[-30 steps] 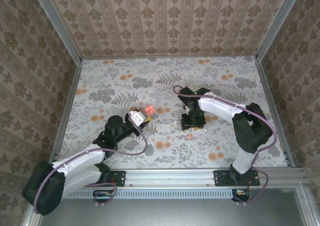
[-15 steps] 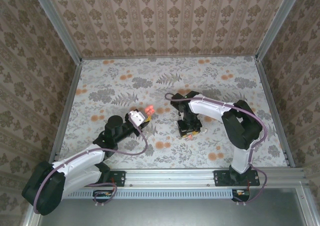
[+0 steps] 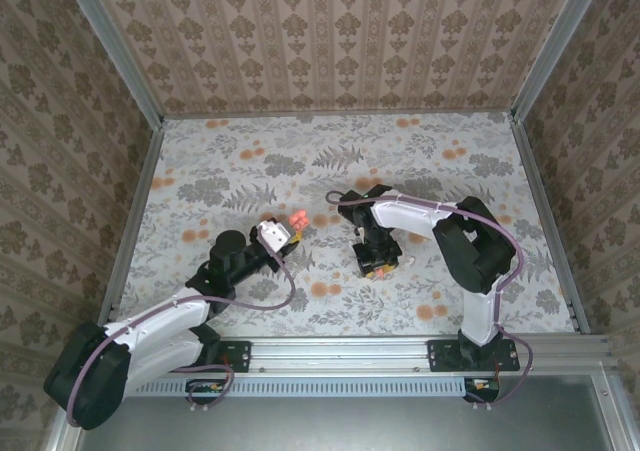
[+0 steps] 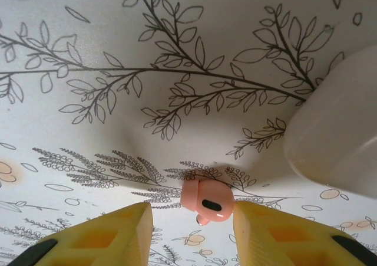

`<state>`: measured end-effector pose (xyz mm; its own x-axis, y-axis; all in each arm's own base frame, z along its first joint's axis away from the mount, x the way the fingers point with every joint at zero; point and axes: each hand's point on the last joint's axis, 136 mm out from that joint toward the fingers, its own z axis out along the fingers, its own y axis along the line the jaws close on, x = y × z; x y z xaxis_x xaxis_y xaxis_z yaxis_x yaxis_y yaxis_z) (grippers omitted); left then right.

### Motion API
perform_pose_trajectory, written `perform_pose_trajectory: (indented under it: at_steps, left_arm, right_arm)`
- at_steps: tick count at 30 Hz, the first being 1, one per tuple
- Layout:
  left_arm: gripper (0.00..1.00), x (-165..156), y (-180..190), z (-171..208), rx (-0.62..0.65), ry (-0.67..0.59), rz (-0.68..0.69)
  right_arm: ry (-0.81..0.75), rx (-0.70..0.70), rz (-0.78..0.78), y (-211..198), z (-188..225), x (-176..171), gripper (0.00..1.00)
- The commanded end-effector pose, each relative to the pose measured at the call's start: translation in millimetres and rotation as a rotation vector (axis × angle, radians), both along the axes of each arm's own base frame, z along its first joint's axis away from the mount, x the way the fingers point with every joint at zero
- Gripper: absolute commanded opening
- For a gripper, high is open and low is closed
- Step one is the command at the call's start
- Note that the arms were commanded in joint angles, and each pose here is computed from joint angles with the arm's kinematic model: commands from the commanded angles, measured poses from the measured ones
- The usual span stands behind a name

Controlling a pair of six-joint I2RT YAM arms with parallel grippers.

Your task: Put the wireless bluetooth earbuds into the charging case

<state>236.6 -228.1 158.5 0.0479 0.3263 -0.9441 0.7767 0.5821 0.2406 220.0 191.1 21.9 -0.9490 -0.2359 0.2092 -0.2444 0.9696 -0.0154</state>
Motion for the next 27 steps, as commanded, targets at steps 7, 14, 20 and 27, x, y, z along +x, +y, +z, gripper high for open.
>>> perform_pose_trajectory:
  at_steps: [7, 14, 20, 27]
  left_arm:
    - [0.1, -2.1, 0.8, 2.0, -0.01, 0.0, 0.004]
    - [0.1, -1.7, 1.2, 1.1, -0.011, 0.005, 0.008]
    - [0.1, -1.2, 0.6, -0.7, -0.009, 0.013, 0.008]
    - [0.1, 0.6, -2.5, -4.2, -0.016, 0.034, 0.005]
  right_arm:
    - [-0.006, -0.043, 0.039, -2.6, -7.8, 6.6, 0.37]
    - [-0.004, -0.047, 0.047, -2.5, -12.4, 8.0, 0.32]
    - [-0.022, -0.045, 0.05, -2.5, -12.2, 10.0, 0.28]
    - [-0.104, -0.023, 0.026, -2.2, 0.7, 18.3, 0.26]
